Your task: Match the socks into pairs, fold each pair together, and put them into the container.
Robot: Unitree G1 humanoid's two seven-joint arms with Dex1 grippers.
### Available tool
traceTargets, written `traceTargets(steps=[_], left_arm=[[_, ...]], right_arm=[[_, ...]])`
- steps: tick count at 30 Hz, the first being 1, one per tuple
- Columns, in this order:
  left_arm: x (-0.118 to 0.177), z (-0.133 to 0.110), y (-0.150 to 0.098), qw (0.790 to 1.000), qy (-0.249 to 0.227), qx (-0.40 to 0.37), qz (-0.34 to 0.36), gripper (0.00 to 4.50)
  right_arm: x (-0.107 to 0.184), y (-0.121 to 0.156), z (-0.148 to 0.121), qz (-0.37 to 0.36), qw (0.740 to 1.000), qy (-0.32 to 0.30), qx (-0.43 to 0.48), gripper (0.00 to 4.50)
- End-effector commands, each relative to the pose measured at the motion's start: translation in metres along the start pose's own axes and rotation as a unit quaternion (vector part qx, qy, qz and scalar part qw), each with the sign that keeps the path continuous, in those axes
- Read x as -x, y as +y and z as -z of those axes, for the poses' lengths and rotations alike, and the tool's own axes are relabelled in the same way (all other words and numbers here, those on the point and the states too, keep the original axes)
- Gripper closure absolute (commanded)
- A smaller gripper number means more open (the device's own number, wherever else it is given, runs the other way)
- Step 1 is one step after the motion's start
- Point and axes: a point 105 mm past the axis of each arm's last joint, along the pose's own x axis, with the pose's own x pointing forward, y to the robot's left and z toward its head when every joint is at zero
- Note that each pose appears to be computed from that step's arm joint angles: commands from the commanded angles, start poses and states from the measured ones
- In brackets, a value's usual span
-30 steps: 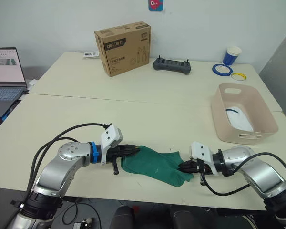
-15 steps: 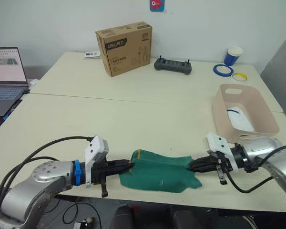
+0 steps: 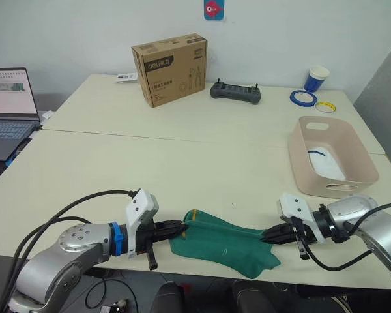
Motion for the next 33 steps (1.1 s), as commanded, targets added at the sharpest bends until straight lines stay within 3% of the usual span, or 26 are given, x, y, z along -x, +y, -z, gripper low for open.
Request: traceTargets(steps=[1, 2, 10, 20, 33], left_arm=[[-0.004, -0.006, -0.002, 1.0, -0.009, -0.017, 0.01, 4.5], [-0.005, -0.007, -0.003, 1.0, -0.009, -0.019, 0.018, 4.5], [-0.002, -0.015, -0.016, 0.997, -0.007, -0.025, 0.077, 4.5], [-0.004, -0.018, -0.017, 0.997, -0.007, -0.03, 0.077, 4.5], [-0.003, -0.017, -0.016, 0.997, -0.003, -0.03, 0.07, 4.5]], right_arm=[[0.007, 0.005, -0.003, 0.0, 1.0, 0.007, 0.014, 3.16], [0.011, 0.008, -0.003, -0.007, 1.0, 0.009, 0.013, 2.85], [0.018, 0.01, -0.019, 0.001, 0.999, -0.017, 0.028, 2.85], [-0.006, 0.008, -0.009, -0.009, 1.0, -0.013, 0.025, 2.85], [-0.009, 0.008, -0.007, -0.019, 1.0, 0.0, 0.024, 2.85]])
